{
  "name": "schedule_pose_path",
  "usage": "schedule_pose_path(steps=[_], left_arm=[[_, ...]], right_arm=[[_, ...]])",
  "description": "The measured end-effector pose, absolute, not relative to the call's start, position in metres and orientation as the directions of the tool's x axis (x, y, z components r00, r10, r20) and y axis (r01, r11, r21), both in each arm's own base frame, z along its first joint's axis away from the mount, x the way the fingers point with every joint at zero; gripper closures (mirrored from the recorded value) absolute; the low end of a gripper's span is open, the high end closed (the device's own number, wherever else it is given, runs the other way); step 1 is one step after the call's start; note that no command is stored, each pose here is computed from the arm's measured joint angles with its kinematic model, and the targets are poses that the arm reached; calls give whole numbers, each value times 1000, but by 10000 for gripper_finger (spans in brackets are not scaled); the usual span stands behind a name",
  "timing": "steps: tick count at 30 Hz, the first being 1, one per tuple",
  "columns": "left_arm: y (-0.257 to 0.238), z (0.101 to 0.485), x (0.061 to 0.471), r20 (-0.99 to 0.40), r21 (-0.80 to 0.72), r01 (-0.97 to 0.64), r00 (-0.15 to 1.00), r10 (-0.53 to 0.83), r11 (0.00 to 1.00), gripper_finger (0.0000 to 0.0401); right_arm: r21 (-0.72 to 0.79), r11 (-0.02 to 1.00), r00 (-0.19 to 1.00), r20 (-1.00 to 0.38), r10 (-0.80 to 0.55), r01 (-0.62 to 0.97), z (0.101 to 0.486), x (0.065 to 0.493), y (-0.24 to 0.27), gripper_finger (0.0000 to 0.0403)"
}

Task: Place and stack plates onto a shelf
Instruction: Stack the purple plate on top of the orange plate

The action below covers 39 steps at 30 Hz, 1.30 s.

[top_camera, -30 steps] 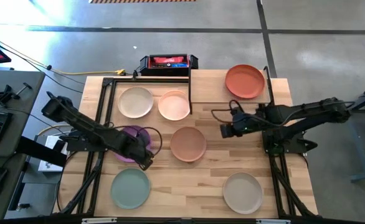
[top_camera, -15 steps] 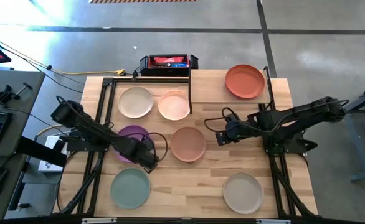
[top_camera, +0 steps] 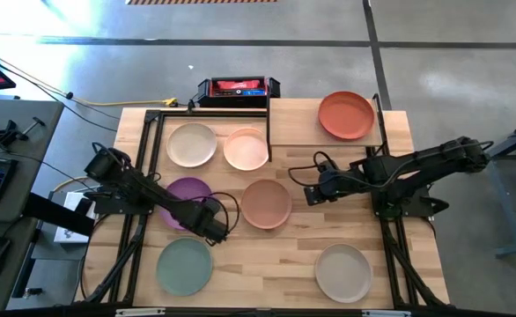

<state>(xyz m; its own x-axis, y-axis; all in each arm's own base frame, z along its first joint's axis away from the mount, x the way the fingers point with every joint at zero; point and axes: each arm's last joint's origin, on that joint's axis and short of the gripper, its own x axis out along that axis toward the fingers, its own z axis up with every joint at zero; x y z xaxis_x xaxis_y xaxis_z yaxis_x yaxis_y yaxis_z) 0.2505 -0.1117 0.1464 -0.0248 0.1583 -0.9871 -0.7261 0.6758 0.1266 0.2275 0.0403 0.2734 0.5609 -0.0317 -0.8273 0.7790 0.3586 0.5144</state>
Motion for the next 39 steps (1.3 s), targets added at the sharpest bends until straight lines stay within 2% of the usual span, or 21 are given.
schedule_pose_path(steps=[7,16,27,34,39], left_arm=[[-112,139,251,-984,157,-721,-55,170,674,312],[-113,142,251,-984,167,-668,-64,168,725,391],[-124,173,267,-987,152,-498,-42,152,854,397],[-132,199,277,-985,159,-322,15,173,933,398],[-132,219,282,-969,233,-154,47,243,960,398]], right_arm=[[537,359,584,-811,-28,763,275,230,41,357],[539,356,584,-811,-25,764,275,230,41,357],[542,365,580,-814,7,757,275,230,42,357],[515,476,579,-815,13,713,275,230,41,357],[486,538,583,-813,-12,689,275,230,41,357]])
